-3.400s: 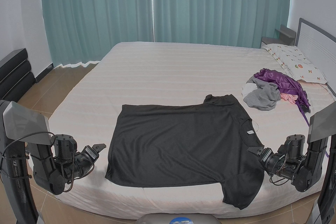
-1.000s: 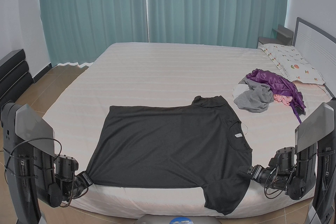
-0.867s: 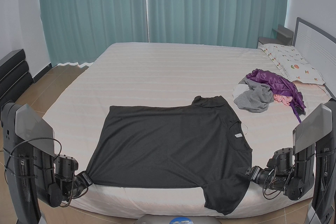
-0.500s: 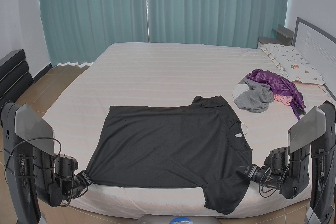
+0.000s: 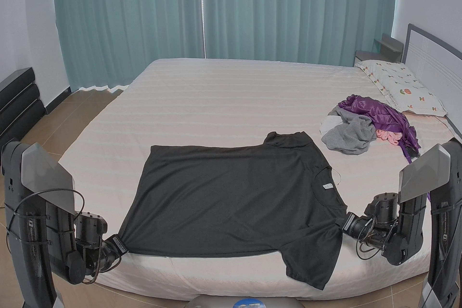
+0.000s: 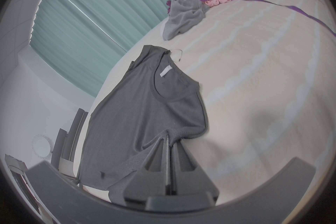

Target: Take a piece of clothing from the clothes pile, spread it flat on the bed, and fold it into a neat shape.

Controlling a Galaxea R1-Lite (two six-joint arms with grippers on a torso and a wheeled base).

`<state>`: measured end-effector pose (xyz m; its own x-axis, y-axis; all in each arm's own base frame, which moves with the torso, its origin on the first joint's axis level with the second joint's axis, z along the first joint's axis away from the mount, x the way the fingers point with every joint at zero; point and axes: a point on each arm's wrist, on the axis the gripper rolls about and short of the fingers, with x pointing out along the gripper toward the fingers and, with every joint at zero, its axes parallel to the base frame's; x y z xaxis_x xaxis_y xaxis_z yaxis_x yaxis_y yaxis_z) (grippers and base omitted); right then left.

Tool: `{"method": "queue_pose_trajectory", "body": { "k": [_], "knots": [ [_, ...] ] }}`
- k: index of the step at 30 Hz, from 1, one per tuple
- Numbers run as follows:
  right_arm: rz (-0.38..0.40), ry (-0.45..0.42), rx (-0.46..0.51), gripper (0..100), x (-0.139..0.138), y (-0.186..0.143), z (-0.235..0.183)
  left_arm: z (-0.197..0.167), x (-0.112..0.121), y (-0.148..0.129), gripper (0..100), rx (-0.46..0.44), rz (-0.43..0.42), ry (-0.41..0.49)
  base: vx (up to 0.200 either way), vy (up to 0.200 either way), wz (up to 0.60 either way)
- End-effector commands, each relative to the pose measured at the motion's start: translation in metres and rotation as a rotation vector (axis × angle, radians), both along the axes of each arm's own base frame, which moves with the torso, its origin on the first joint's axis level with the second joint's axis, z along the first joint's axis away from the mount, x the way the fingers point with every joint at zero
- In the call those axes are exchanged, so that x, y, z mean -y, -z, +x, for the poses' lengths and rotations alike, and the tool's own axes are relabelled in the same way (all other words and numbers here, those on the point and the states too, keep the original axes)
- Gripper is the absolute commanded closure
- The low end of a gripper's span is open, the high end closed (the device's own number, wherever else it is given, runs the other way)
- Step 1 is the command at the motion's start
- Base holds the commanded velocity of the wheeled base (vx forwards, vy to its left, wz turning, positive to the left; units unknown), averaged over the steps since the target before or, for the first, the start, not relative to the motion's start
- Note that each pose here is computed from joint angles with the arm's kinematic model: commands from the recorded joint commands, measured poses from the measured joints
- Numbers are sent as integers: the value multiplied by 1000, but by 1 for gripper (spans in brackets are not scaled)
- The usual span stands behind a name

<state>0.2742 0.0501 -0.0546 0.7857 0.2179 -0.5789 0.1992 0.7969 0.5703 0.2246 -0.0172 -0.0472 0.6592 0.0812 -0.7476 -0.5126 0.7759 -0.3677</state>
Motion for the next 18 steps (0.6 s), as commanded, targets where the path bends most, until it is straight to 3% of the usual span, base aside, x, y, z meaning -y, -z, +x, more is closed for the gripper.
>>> {"method": "queue_pose_trajectory", "body": {
  "k": [1, 8, 9, 15, 18],
  "knots": [
    [-7, 0, 33, 100, 2, -2, 8, 0, 0, 1, 100, -3, 0, 1, 0, 0, 0],
    [-34, -31, 46, 100, -2, 2, 12, -1, 1, 1, 100, -3, 0, 3, 0, 0, 0],
    [-36, -31, 48, 0, -2, 2, 13, 0, 0, 1, 100, -3, 0, 1, 0, 0, 0],
    [-27, -36, 70, 0, 3, -14, 3, -1, 1, 0, 100, -5, 1, 3, 0, 0, 0],
    [-18, -94, 39, 0, 4, -19, -13, -1, 1, 0, 100, -3, 0, 4, 0, 0, 0]
  ]
}}
